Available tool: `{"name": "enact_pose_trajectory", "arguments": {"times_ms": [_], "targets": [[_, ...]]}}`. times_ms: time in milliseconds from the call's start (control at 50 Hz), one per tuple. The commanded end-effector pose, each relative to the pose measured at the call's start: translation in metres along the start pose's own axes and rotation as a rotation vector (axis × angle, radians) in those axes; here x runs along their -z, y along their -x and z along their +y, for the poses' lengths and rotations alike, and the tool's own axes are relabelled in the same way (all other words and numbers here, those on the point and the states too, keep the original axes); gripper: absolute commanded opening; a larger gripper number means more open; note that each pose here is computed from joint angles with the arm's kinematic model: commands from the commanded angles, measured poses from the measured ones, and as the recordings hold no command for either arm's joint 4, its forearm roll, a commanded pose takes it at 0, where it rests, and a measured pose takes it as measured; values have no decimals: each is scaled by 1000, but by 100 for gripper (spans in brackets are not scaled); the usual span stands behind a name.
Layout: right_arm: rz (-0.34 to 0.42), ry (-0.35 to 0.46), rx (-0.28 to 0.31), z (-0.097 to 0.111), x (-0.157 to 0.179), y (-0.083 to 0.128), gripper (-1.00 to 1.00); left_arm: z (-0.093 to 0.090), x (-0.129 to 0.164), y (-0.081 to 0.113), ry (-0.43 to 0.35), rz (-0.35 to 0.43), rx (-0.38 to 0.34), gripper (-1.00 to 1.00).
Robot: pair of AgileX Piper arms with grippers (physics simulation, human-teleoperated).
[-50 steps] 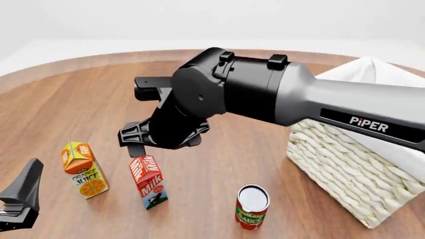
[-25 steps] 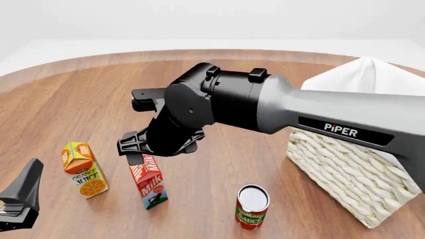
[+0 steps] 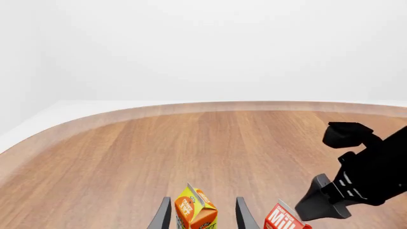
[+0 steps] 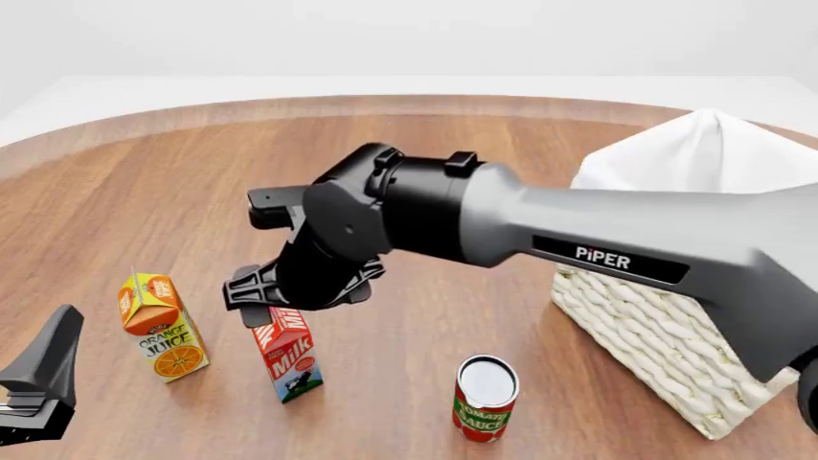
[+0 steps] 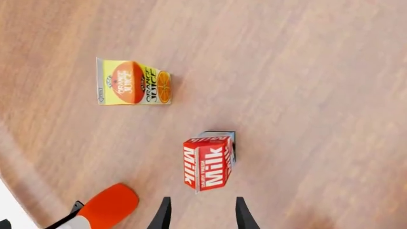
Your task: Pick the milk and place it in the basket.
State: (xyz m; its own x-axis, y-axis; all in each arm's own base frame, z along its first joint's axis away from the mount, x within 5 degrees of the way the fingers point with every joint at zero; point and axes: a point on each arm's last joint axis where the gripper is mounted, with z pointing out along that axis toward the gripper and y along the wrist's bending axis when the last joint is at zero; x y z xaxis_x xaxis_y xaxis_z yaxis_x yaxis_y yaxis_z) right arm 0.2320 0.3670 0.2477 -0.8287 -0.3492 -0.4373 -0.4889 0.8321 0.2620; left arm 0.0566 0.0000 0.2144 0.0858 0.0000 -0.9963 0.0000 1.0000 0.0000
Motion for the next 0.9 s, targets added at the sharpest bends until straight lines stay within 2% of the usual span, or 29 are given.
{"name": "enact_pose_trajectory", "arguments": {"times_ms": [20, 900], "targets": [[6, -9, 0, -4, -11, 2, 100, 0, 0, 0, 0, 0, 0, 100], [9, -12, 10, -2, -37, 6, 100, 0, 0, 0, 0, 0, 0, 100]]}}
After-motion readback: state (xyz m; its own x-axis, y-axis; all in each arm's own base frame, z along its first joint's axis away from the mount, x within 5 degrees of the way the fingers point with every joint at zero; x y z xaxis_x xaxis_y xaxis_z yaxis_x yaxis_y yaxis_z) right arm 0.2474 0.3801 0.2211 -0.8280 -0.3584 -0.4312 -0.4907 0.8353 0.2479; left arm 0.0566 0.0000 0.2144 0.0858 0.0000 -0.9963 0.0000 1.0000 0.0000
